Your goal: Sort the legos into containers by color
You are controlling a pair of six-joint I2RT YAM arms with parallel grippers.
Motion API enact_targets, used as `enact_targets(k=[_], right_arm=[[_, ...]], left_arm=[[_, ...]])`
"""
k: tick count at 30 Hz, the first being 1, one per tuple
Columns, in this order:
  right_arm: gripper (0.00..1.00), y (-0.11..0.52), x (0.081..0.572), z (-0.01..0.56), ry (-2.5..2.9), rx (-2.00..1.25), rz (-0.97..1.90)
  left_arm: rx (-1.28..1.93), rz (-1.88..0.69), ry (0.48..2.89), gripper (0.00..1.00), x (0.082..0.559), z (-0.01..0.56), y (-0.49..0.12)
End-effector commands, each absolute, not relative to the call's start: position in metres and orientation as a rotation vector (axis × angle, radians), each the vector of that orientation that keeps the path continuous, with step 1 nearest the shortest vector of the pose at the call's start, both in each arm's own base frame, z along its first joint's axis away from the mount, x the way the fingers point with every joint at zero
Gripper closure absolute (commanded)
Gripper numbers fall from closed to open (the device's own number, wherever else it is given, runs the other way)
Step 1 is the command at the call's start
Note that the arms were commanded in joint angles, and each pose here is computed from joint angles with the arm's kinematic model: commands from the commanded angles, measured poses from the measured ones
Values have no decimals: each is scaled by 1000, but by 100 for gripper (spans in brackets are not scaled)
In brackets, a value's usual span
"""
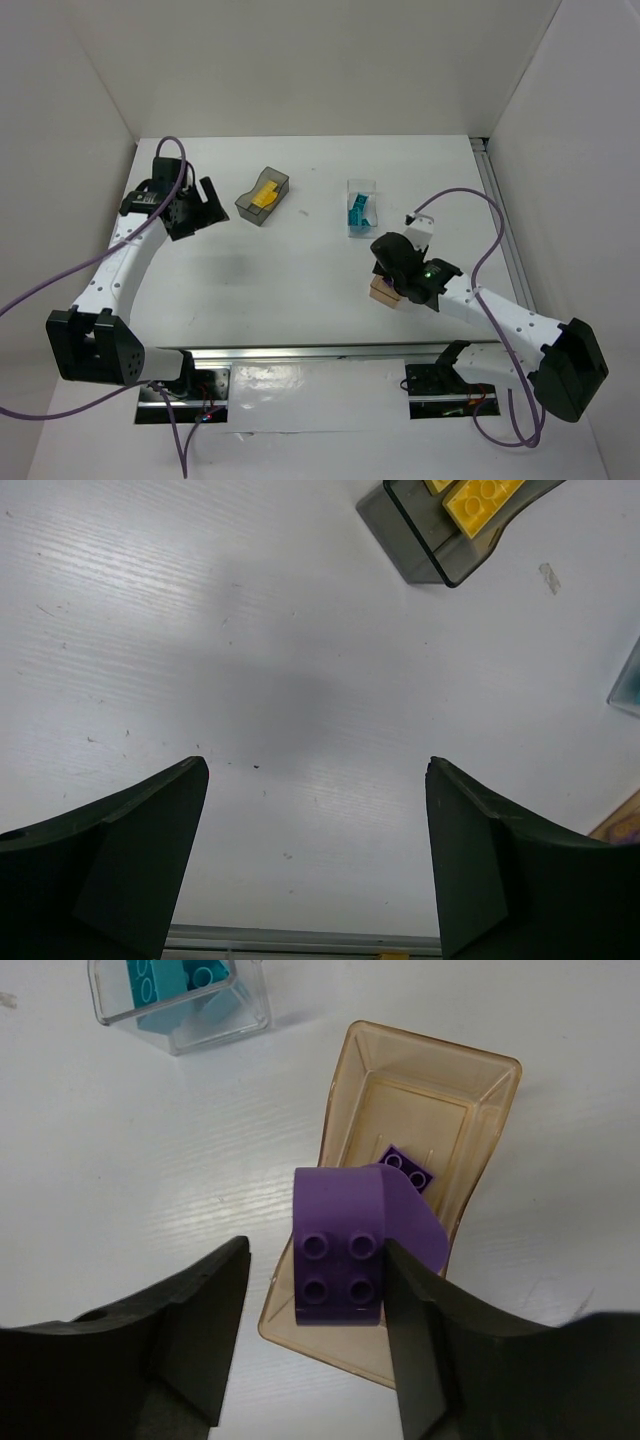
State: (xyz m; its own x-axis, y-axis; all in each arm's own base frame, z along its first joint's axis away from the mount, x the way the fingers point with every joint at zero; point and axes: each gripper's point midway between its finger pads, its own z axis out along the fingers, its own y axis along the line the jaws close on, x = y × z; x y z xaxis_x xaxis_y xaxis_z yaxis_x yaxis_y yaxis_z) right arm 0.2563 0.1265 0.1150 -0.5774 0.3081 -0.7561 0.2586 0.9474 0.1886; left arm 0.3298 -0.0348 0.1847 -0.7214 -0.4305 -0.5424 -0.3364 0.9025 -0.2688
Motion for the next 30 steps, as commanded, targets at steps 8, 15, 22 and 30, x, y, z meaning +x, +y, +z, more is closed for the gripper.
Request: enact_targets(k=[8,15,22,30], right_arm=[[27,84,252,168,2040,578,-30],[25,98,255,191,1991,491,124],[25,111,260,162,2077,462,92],[29,110,266,133,2190,471,55]], left_arm=[[-471,-183,2388,7,340,204,-36],[-477,-170,2394,7,338,203,-35],[-477,-170,2394,7,338,203,-35],[-463,-175,2409,7,336,199,-36]])
